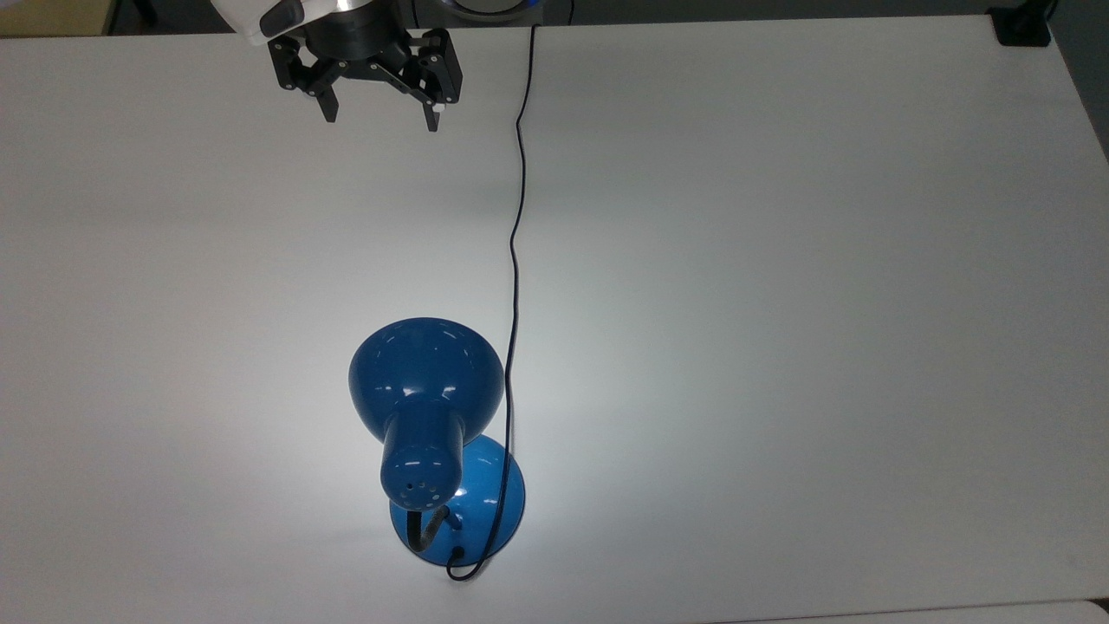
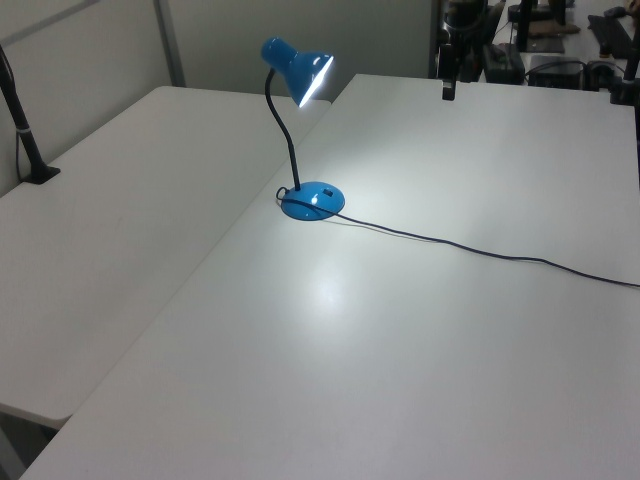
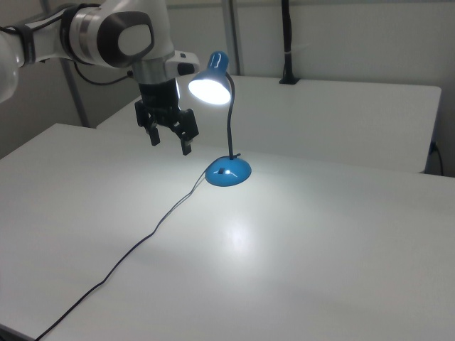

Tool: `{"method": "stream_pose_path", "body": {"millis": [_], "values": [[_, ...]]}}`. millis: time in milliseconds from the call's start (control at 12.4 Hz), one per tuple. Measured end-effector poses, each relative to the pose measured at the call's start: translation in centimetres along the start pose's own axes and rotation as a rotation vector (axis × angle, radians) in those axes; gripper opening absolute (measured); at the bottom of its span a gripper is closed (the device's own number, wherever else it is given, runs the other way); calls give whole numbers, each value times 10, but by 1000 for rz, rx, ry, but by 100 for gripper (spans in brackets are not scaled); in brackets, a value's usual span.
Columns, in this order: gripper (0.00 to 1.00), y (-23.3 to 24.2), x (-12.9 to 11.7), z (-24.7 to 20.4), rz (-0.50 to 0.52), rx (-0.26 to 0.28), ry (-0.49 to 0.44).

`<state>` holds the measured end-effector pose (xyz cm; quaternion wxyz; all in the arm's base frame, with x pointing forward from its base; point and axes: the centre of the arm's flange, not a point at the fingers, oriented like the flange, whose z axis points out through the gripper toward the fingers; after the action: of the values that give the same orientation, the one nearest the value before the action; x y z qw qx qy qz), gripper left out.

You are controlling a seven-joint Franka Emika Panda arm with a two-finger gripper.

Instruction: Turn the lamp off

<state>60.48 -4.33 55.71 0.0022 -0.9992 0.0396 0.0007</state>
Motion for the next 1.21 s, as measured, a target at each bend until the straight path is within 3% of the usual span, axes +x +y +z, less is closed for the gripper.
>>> {"method": "stream_pose_path", "body": {"millis": [805,886,1047,1208], "values": [[97,2,0,-1,3,-1,2],[87,2,0,0,-5,-1,0],[52,0,8,9,-57,-5,9],[25,-4,27,22,-80,-15,73]]}}
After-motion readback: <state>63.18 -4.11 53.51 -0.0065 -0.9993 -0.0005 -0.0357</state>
